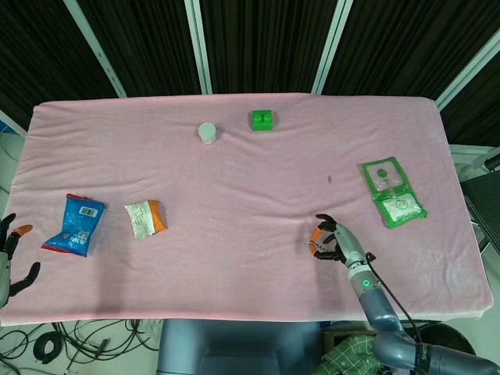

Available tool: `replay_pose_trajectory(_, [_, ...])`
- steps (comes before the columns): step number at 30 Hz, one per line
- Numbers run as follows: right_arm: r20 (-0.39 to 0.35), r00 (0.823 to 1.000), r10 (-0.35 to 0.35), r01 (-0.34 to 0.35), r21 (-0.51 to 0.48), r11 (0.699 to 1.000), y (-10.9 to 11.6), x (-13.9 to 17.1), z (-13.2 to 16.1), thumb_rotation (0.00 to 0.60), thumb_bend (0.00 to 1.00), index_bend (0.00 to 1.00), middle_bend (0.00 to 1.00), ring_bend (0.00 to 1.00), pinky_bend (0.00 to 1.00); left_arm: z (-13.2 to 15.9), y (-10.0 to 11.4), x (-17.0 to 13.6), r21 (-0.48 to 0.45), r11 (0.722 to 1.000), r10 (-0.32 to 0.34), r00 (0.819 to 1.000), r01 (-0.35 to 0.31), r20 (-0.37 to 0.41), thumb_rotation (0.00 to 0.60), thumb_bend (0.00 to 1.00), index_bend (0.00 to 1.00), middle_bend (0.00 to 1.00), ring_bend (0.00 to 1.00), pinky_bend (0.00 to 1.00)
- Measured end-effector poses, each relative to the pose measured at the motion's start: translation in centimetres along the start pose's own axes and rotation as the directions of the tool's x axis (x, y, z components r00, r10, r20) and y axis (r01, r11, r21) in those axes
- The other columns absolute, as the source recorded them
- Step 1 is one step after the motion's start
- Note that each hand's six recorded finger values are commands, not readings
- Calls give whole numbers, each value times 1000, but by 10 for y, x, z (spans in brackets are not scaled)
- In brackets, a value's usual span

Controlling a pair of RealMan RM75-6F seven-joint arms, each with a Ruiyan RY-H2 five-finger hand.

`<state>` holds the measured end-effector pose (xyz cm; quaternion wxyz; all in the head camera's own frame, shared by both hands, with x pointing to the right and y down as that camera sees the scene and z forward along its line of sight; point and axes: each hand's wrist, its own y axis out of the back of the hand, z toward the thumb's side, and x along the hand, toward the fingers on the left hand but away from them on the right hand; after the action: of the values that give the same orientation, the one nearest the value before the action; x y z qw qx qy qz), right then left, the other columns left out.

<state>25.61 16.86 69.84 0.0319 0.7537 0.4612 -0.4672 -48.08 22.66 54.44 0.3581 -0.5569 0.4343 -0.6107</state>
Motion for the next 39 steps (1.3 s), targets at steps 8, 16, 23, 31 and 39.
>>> replay_pose_trajectory(8, [-23,999,-25,25,5,1000,12,-5,15,600,384,611,113,155,383,-1,1,0,-2,1000,3,1000,-3,-3,600,298,245,43,0,0])
replay_pose_trajectory(16, [-33,998,-46,47,22,999,23,-29,28,600,383,611,113,154,383,-6,3,2,-3,1000,14,1000,-14,-20,600,298,245,43,0,0])
replay_pose_trajectory(23, [-45,995,-86,87,29,996,41,-63,44,600,384,611,113,154,383,-12,6,4,0,1000,24,998,-24,-52,600,298,245,43,0,0])
replay_pose_trajectory(31, [-40,991,-124,125,23,992,54,-108,56,600,384,611,112,154,383,-18,7,6,11,999,36,996,-35,-84,600,298,245,43,0,0])
replay_pose_trajectory(39, [-24,988,-154,154,-26,988,58,-143,59,600,384,611,113,154,383,-21,6,9,21,999,40,994,-38,-102,600,298,245,43,0,0])
